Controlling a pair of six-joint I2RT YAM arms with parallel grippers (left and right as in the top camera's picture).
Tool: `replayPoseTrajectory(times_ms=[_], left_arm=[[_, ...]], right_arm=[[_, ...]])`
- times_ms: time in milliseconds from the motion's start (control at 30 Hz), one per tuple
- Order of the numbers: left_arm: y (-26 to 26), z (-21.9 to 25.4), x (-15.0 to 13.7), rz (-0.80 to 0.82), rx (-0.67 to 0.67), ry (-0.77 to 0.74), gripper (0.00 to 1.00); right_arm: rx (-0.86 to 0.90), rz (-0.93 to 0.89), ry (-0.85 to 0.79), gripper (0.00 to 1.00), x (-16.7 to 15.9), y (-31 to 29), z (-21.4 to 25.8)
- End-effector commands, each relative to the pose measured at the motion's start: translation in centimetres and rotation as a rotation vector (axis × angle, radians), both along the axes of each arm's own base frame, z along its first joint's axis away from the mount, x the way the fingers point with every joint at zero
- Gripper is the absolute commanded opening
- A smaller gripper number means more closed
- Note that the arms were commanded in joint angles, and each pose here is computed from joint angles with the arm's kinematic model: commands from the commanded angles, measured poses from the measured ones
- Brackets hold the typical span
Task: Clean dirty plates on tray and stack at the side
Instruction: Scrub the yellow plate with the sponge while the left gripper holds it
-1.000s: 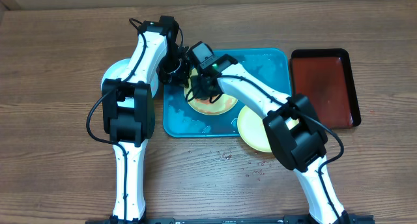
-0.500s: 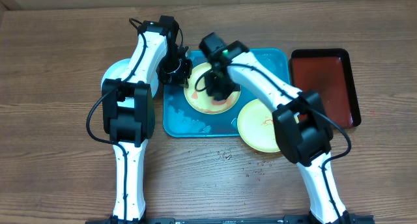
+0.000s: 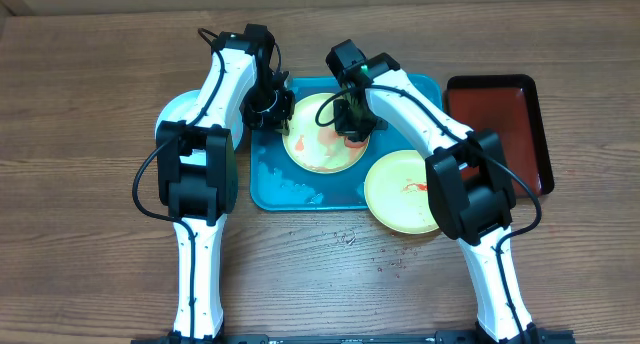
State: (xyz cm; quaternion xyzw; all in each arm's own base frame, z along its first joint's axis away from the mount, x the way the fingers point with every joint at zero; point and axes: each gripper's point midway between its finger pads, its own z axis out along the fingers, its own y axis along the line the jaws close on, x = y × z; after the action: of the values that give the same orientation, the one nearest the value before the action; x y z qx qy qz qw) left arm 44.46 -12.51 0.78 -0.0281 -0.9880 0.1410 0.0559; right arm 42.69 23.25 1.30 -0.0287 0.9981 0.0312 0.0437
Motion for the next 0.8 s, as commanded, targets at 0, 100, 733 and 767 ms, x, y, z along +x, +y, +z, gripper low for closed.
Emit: replayPoseTrajectory(times_ms=[0, 100, 733, 767], left_arm=[[1.6, -0.6, 0.4, 0.02, 0.071, -0.006, 0.04], [1.5, -0.6, 0.3, 0.017, 0.071, -0.006, 0.04], [1.5, -0.6, 0.3, 0.017, 0.071, -0.003, 0.04], [1.5, -0.6, 0.3, 0.017, 0.071, -0.003, 0.04]], right_arm=[[0.084, 0.02, 0.141, 0.04, -2.7, 1.9, -2.0], [0.237, 0.041, 0.221, 0.04, -4.1, 4.5, -1.3], [0.422, 0.03, 0.268, 0.04, -3.9, 9.0, -4.6], [0.433, 0.045, 0.262, 0.04, -4.0, 9.5, -4.6]])
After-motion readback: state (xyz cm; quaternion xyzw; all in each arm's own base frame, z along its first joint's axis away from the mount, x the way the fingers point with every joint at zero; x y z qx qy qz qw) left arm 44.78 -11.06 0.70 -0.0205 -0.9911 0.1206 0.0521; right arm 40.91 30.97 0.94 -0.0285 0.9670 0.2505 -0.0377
